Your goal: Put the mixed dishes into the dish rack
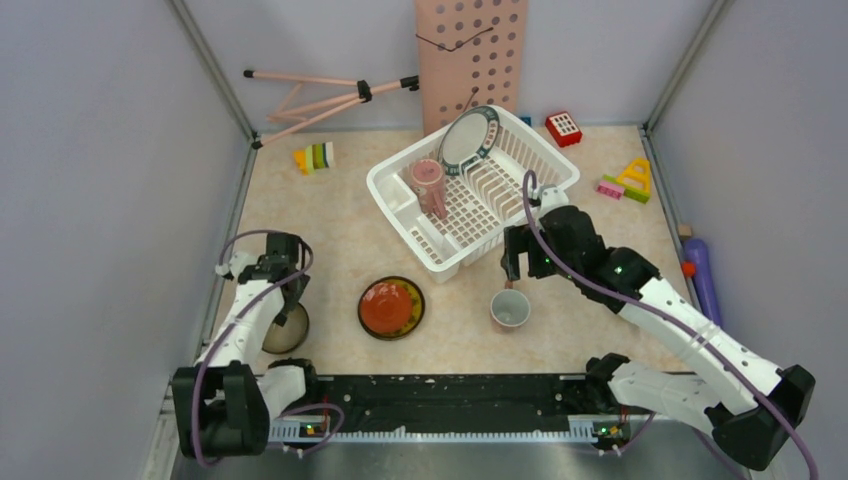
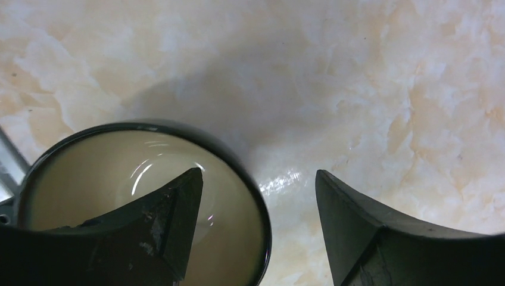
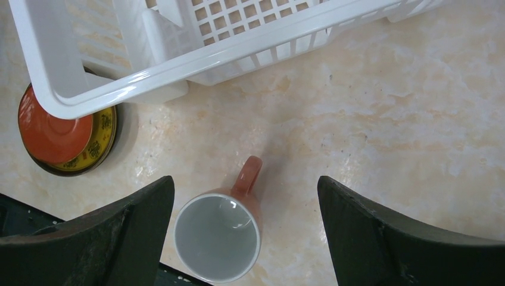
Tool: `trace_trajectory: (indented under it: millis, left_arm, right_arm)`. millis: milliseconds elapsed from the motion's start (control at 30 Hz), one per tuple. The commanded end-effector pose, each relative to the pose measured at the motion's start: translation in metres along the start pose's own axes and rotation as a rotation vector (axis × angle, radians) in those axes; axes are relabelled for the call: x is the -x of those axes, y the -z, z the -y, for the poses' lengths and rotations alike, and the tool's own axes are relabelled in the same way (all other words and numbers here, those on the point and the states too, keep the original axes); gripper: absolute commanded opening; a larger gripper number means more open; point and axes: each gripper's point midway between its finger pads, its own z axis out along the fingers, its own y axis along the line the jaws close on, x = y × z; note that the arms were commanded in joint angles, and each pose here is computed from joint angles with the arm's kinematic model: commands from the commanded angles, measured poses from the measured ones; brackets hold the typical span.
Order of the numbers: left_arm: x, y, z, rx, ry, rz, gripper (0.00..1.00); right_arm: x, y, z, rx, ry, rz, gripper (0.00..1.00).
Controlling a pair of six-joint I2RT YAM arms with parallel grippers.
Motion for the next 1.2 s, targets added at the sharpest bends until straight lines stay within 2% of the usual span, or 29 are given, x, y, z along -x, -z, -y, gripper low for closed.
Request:
trace_trajectory:
  millis: [0, 100, 133, 267, 467, 633, 900, 1167]
  left_arm:
    - [-0.010, -0.018, 0.020, -0.070, 0.052, -0.076, 0.72]
    - [-0.015, -0.027, 0.022, -0.065, 0.064, -0.116, 0.64]
    - [-0.017, -0.029, 0.023, -0.058, 0.064, -0.129, 0.57]
    - [-0.017, -0.032, 0.022, -0.037, 0.074, -0.156, 0.01]
    - [-0.017, -0.006, 0.048, -0.203, 0.107, -0.220, 0.00]
    - [-0.010, 0.055, 0.096, -0.527, 0.069, -0.324, 0.00]
    - [-0.005, 0.166, 0.138, -0.968, 0.058, -0.536, 0.00]
    - [0.022, 0.252, 0.140, -1.272, 0.123, -0.522, 0.00]
  right_arm:
    - [0.016, 0.007, -0.008, 0.037, -0.007, 0.071, 0.89]
    - [0.015, 0.007, -0.008, 0.039, -0.010, 0.072, 0.89]
    - [0.014, 0.007, -0.008, 0.040, -0.011, 0.070, 0.89]
    - [0.013, 0.008, -0.008, 0.045, -0.013, 0.070, 0.89]
    - [0.008, 0.006, -0.009, 0.063, 0.003, 0.075, 0.89]
    - [0.009, 0.005, -0.012, 0.084, 0.021, 0.083, 0.89]
    - [0.036, 0.023, -0.043, 0.268, 0.100, 0.193, 0.89]
    - [0.072, 0.040, -0.050, 0.302, 0.145, 0.358, 0.85]
